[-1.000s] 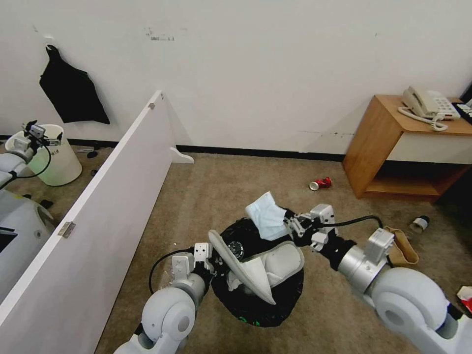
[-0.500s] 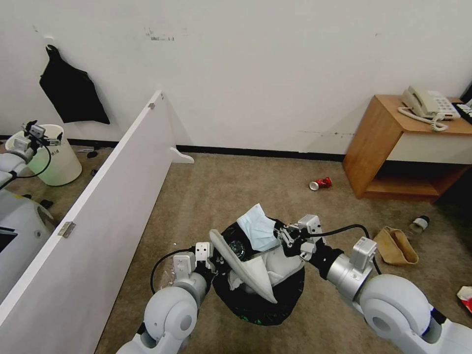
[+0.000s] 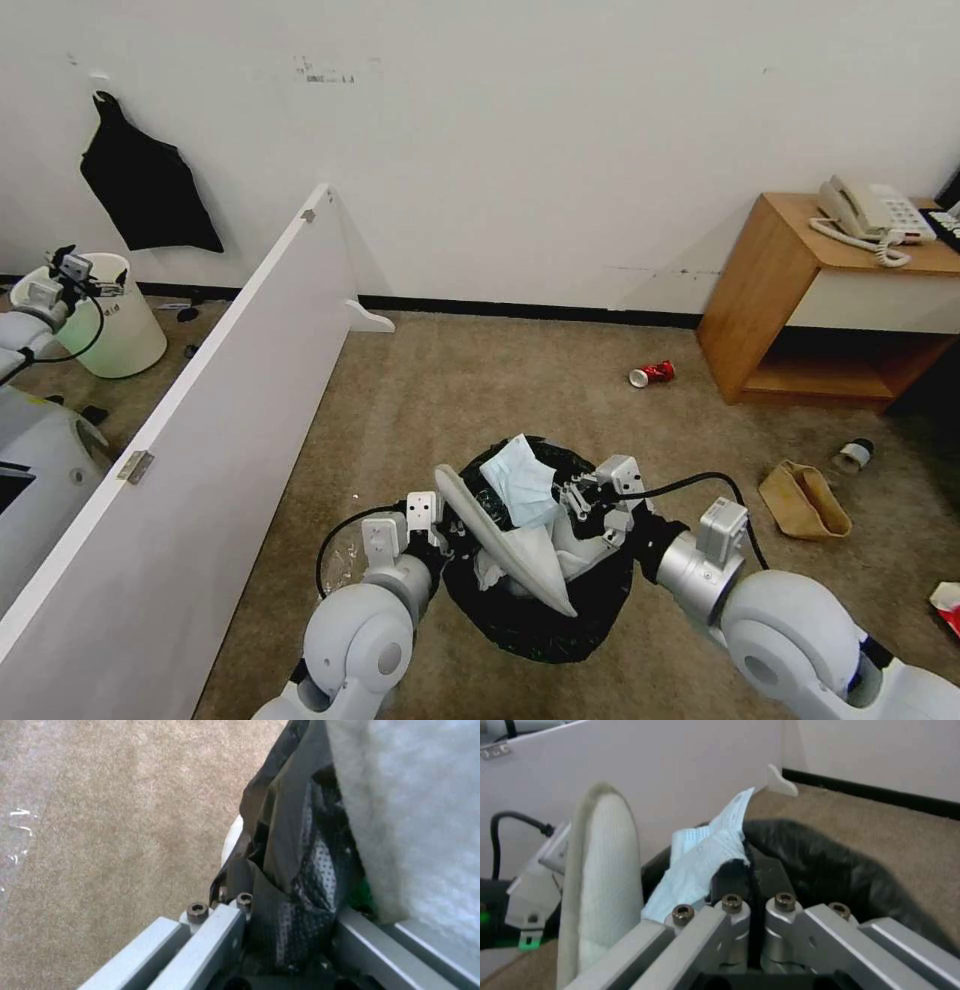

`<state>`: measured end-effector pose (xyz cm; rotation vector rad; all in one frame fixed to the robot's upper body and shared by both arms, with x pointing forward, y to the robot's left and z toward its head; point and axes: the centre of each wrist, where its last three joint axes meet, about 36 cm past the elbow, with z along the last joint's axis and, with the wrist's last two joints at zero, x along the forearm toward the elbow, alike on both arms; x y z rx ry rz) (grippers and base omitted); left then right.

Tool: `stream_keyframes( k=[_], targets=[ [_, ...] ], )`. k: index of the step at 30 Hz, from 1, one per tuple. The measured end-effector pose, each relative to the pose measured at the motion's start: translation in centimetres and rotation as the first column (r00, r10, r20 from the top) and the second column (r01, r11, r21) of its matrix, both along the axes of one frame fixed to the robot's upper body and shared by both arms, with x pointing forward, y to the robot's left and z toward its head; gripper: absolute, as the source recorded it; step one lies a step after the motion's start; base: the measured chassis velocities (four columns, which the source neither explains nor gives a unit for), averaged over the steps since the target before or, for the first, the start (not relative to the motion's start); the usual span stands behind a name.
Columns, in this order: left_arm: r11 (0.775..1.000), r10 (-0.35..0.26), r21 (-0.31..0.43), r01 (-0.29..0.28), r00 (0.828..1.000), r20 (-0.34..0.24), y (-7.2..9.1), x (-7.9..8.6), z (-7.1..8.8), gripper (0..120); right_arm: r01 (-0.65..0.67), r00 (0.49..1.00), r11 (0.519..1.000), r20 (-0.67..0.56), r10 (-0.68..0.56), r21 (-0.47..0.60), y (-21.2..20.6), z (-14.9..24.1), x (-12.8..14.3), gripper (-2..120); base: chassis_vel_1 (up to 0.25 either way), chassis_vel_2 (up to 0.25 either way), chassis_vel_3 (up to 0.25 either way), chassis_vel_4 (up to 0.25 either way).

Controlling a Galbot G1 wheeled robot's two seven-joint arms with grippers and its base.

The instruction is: Pick up the trash bin, then pick up the garbage from the floor and place it into the trash bin.

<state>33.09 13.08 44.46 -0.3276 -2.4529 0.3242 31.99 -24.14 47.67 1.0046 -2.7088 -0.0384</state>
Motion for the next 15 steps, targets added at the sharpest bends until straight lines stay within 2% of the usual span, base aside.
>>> stream_keyframes(
  k=[15],
  targets=[
    [1.0, -0.007, -0.018, 0.007, 1.0, 0.005, 0.1, -0.7, 0.7, 0, 0.002, 0.999, 1.0, -0.053, -0.003, -0.025, 0.8, -2.6, 0.0, 0, 0.0, 0.0, 0.0, 0.0]
  ],
)
